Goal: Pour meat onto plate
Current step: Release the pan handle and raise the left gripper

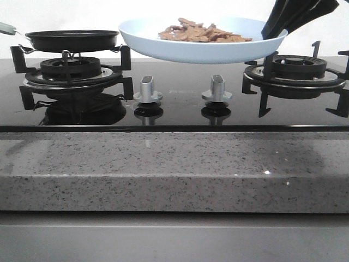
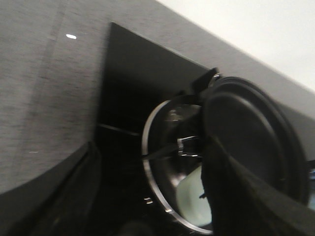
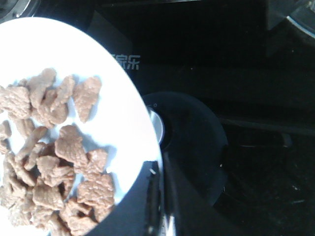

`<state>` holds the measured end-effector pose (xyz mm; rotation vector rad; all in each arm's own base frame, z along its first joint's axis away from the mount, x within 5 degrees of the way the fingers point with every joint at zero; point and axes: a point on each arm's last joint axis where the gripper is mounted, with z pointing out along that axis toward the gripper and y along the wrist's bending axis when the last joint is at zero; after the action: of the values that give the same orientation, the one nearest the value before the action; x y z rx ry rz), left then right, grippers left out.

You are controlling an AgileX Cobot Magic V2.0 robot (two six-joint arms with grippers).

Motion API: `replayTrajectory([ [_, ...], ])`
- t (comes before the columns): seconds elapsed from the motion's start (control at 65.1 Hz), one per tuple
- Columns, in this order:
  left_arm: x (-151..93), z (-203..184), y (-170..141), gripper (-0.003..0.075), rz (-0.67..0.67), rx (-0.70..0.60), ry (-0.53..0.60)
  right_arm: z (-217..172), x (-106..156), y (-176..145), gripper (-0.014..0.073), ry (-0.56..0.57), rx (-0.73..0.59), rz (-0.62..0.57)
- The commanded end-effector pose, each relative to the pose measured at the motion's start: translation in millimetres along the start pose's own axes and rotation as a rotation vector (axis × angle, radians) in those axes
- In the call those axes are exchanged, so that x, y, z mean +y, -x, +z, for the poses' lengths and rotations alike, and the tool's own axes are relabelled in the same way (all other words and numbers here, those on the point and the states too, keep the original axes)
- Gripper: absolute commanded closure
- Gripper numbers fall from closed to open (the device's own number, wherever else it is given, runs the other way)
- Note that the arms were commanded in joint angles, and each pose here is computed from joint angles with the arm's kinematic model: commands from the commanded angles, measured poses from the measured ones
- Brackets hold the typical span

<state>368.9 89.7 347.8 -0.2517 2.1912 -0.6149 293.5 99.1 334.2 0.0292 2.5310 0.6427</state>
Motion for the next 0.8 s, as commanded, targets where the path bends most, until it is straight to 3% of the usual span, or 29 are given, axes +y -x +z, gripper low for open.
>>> replayTrajectory([
  [0.0,-37,-44,16,0.0279,0.092,-0.111,0.025,-20,10,9,0.0664,0.049,-0.104,0.003],
  [0.184,-109,-68,-3,0.0279,0.326,-0.109,-0.003,-20,10,9,0.0664,0.049,-0.104,0.003],
  [0.261,-136,-78,-19,0.0280,0.433,-0.105,0.048,-20,10,9,0.0664,0.049,-0.104,0.003],
  [0.369,-153,-90,-46,0.0280,0.521,-0.098,0.141,-20,10,9,0.0664,0.049,-0.104,0.003],
  [0.507,-155,-104,-80,0.0280,0.555,-0.128,0.140,-20,10,9,0.0664,0.049,-0.104,0.003],
  [0.784,-127,-129,-135,0.0280,0.507,-0.151,0.161,-20,10,9,0.0664,0.049,-0.104,0.003],
])
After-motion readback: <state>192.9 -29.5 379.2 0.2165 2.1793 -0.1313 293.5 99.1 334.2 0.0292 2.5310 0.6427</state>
